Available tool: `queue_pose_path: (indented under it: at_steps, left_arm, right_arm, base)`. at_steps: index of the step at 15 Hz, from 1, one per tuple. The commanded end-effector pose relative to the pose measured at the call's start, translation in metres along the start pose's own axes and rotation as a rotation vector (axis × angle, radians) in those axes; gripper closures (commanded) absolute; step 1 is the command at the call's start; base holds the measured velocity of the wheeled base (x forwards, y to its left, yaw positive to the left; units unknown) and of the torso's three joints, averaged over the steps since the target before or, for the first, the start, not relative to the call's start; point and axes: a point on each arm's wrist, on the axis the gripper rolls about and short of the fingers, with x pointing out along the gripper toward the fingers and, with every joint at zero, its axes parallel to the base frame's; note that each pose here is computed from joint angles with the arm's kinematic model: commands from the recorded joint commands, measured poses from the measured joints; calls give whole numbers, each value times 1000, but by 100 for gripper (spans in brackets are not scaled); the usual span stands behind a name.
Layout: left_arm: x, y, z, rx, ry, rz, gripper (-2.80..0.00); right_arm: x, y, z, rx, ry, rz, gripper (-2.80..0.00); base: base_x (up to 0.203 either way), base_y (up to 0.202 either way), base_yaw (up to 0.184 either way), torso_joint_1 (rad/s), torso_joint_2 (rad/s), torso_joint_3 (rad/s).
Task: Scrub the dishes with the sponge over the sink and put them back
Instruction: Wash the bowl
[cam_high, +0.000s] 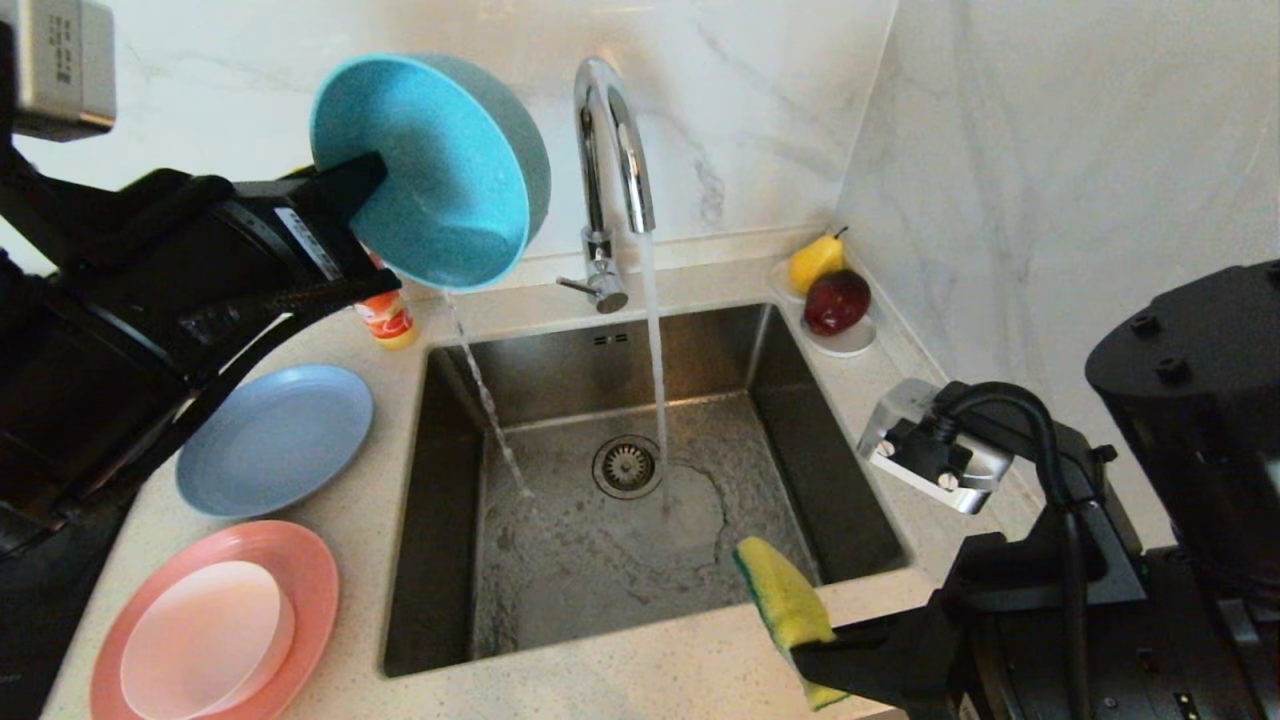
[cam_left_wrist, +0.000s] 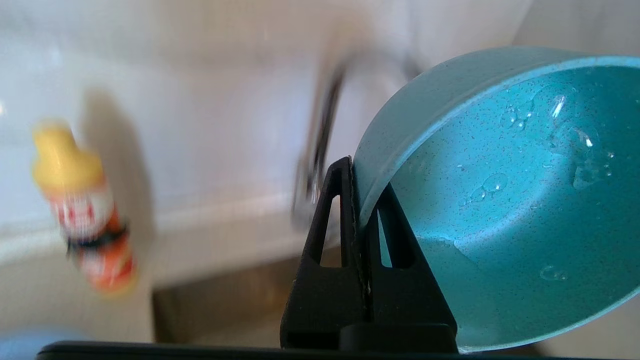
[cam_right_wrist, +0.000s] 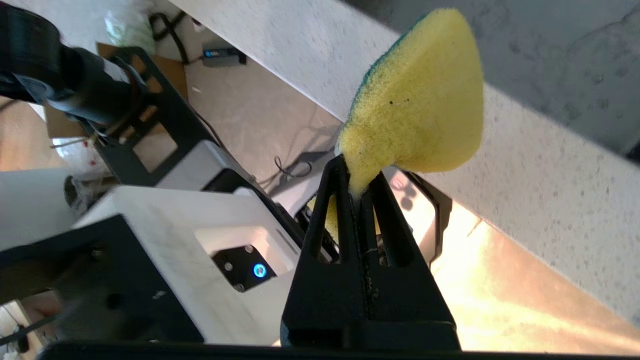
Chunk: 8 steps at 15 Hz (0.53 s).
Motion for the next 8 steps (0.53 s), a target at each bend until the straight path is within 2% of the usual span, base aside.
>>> queue_pose_path:
  at_steps: [1, 2, 3, 4, 6, 8]
  left_arm:
    - [-10, 2, -12, 40, 268, -5, 0]
    - [-14, 2, -10, 26, 354, -3, 0]
    - [-19, 3, -5, -21, 426, 3, 0]
    - [-25, 2, -2, -45, 469, -6, 0]
    - [-34, 0, -7, -41, 571, -30, 0]
    - [-38, -8, -12, -39, 627, -75, 0]
  right_arm:
    - [-5, 10, 9, -15, -38, 30, 0]
    - [-6, 13, 13, -19, -56, 37, 0]
    - [-12, 19, 21, -30, -87, 60, 0]
    - [-16, 24, 26, -39, -107, 76, 0]
    - [-21, 32, 32, -53, -131, 113, 0]
    - [-23, 37, 34, -64, -138, 133, 0]
  base:
    - [0, 0, 0, 0, 0, 0]
    - [0, 0, 0, 0, 0, 0]
    - [0, 0, 0, 0, 0, 0]
    - [0, 0, 0, 0, 0, 0]
    - [0, 0, 0, 0, 0, 0]
    - [0, 0, 0, 0, 0, 0]
